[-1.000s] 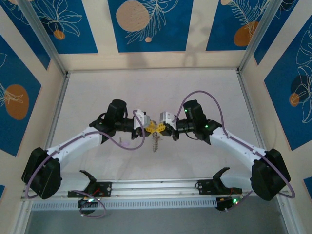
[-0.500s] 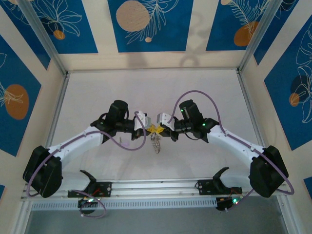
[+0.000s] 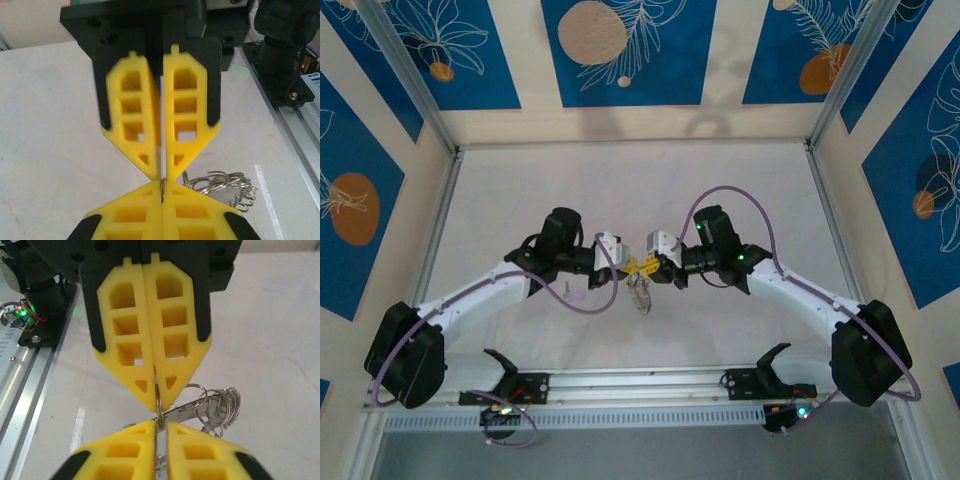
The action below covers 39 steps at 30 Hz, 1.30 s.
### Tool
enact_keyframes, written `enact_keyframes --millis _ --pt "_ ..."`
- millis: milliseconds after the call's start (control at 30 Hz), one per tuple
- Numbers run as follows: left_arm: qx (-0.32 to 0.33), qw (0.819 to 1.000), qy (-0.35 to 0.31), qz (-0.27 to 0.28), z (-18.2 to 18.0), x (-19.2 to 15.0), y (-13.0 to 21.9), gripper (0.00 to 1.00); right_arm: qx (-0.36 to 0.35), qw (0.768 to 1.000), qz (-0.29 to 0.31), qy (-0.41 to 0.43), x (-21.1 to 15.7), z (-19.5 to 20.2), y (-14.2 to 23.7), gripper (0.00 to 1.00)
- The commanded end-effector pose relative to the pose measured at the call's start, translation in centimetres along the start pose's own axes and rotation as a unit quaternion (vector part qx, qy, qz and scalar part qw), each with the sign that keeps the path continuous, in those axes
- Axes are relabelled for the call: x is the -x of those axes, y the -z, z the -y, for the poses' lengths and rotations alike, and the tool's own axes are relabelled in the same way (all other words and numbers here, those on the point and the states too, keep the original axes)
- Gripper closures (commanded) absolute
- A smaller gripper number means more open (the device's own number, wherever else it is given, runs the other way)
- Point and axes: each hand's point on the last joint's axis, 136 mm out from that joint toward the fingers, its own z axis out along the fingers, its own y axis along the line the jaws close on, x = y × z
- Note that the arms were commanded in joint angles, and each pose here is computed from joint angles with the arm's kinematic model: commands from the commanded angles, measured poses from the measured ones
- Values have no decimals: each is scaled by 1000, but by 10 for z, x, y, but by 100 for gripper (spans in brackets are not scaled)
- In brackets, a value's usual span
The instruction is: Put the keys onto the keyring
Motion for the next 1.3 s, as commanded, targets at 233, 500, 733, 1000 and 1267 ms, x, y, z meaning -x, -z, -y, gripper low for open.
enact_keyframes --millis 233,500,733,1000,1267 --pt "-2 998 -3 63 0 30 9 100 42 995 92 -2 22 -9 13 69" --pt "-5 997 2 76 0 36 9 100 54 995 83 -10 13 -11 7 70" --pt "-7 996 4 88 -2 41 7 100 50 996 70 -12 6 -9 2 71" --pt "-13 995 14 101 -2 43 4 100 66 995 69 -8 10 -17 -6 88" --pt "-6 995 21 94 -2 36 3 100 60 995 76 -1 16 -14 -7 100"
